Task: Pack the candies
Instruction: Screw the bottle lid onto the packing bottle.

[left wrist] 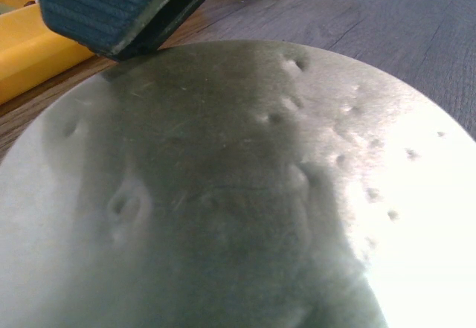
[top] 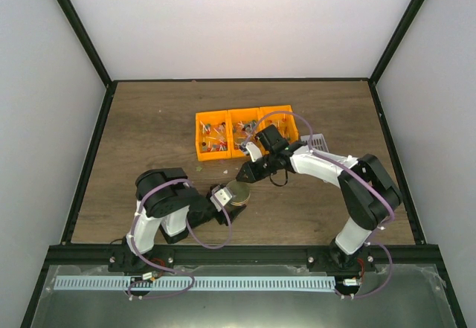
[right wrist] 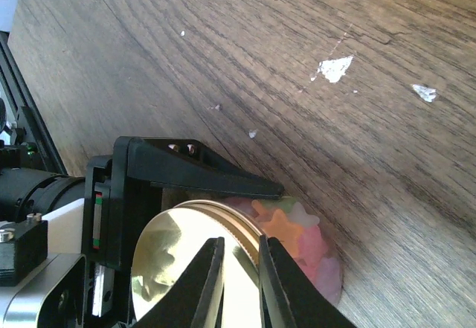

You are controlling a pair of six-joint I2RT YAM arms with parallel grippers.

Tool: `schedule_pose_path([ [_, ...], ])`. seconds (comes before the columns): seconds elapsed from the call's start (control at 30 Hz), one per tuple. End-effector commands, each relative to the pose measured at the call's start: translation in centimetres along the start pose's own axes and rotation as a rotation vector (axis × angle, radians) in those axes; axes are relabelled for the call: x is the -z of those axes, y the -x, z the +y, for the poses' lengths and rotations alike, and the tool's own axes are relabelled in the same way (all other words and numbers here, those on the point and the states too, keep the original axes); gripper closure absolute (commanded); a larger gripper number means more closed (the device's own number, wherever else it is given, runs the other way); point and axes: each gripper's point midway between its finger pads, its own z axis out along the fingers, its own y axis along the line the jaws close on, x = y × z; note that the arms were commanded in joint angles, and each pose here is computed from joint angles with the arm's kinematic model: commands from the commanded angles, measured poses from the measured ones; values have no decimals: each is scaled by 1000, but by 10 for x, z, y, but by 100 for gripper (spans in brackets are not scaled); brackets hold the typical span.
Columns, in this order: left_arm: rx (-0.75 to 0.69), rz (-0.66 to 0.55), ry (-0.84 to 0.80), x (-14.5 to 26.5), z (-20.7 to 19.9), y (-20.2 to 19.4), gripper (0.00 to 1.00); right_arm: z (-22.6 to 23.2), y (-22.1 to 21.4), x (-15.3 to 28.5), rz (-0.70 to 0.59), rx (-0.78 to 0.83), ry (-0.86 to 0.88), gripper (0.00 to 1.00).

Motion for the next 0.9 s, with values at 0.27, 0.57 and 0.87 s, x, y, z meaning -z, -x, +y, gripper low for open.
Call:
schedule_pose_path([
  [0.27, 120, -44, 4, 20, 4, -1, 17, -1, -27, -11, 56, 7, 17, 89],
  [0.57, 136, -42, 35, 20, 10, -3, 17, -2, -60, -15, 111, -12, 50, 96],
  [0.87, 156, -51, 58, 18, 15, -1, 17, 17, -108, -19, 205, -67, 203, 99],
])
